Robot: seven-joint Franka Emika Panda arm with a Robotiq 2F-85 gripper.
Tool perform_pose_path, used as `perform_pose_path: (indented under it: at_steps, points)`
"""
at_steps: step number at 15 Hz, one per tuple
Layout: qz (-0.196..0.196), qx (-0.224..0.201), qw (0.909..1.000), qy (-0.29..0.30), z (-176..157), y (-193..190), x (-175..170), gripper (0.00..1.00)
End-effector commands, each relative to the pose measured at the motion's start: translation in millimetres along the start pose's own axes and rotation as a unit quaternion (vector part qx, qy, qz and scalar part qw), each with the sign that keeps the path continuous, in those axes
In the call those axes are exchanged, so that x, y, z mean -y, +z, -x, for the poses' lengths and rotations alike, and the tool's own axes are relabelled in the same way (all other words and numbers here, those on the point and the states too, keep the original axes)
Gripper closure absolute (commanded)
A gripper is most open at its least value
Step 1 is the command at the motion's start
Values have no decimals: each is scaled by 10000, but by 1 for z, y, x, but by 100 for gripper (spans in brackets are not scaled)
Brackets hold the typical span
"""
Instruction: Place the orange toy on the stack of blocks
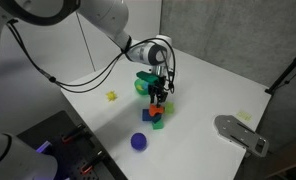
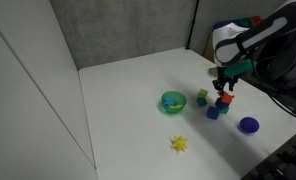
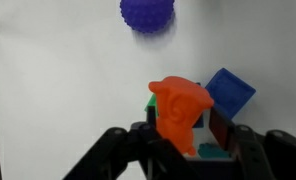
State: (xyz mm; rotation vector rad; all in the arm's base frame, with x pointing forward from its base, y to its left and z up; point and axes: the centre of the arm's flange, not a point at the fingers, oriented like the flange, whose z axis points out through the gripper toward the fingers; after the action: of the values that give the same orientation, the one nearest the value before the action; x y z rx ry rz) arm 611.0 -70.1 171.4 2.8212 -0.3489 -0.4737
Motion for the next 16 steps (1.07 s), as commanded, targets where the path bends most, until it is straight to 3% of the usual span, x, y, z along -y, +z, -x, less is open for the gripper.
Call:
perform_pose_path:
  at_steps: [1,2,3,16]
  points:
    - [35,-194,9998,-65,0,-20,3,11]
    - [14,-236,9997,-81,1,-25,5,2]
    - [-4,-278,9996,-97,1,-31,6,0]
    - [-401,-804,9955,-289,36,-139,1,0]
